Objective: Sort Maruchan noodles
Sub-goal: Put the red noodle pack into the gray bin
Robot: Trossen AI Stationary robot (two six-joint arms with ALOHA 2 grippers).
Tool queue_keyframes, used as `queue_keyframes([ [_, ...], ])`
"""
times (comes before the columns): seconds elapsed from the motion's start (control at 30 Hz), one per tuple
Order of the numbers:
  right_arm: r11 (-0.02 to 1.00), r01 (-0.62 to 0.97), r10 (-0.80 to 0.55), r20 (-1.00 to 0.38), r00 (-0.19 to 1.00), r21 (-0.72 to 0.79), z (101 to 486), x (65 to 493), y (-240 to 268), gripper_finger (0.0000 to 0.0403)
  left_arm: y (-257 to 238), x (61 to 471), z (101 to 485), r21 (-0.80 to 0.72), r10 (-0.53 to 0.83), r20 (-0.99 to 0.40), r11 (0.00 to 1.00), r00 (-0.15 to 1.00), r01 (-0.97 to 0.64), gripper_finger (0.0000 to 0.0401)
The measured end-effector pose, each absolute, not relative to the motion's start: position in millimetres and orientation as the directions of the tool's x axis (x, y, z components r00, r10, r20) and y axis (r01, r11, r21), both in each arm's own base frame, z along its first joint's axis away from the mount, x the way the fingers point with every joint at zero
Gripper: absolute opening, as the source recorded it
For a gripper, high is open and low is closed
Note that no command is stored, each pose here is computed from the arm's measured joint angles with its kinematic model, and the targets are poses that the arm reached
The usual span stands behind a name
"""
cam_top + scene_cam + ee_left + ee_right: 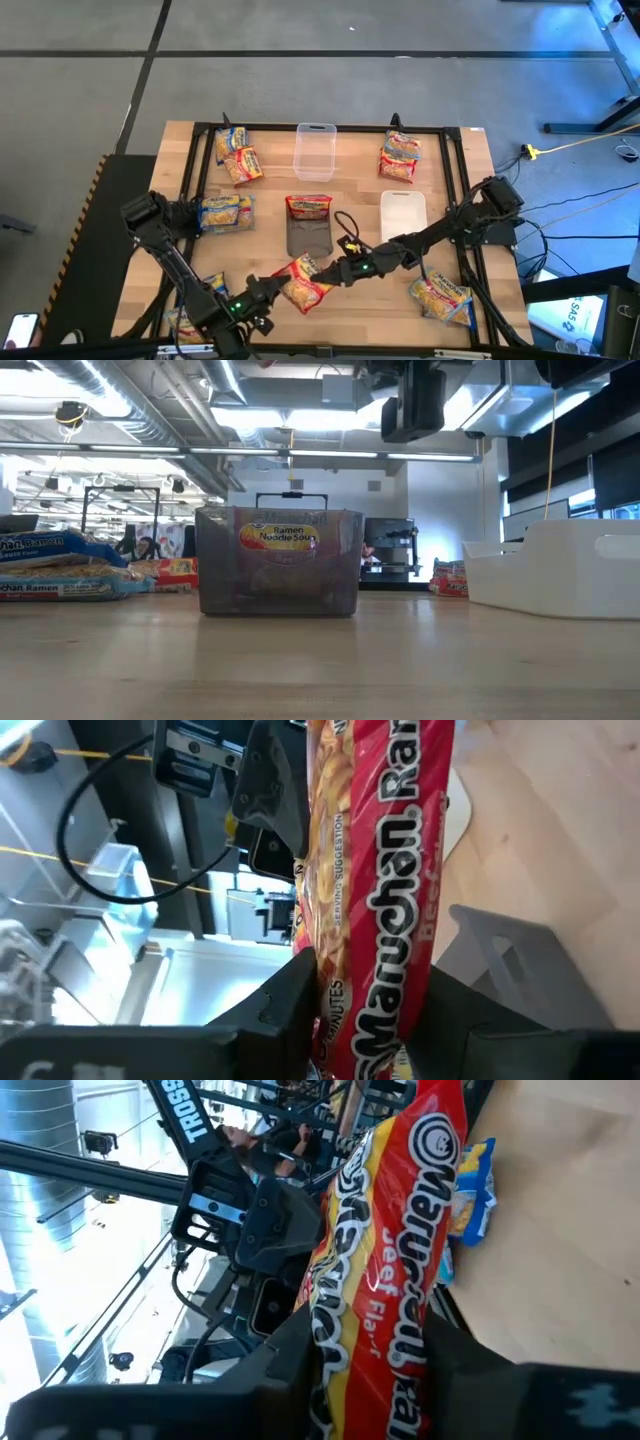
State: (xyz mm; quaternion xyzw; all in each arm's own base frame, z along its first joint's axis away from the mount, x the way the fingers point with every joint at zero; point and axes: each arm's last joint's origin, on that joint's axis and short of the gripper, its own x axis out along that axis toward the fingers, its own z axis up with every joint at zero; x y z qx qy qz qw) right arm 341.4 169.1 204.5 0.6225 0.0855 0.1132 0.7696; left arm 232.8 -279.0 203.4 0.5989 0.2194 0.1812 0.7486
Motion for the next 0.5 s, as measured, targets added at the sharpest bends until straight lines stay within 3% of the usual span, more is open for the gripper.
queue_keyframes([
  [0.37,0.169,-0.084,0.334,0.023,0.942,0.982,207,341,169,0.0092,-279,230,205,0.993,0.557,-0.038,-0.073,0.83,0.095,0.0115],
  [0.5,0.169,-0.102,0.353,0.037,0.935,0.98,217,337,169,0.0092,-283,225,206,0.989,0.557,-0.002,-0.121,0.83,0.083,0.0115],
])
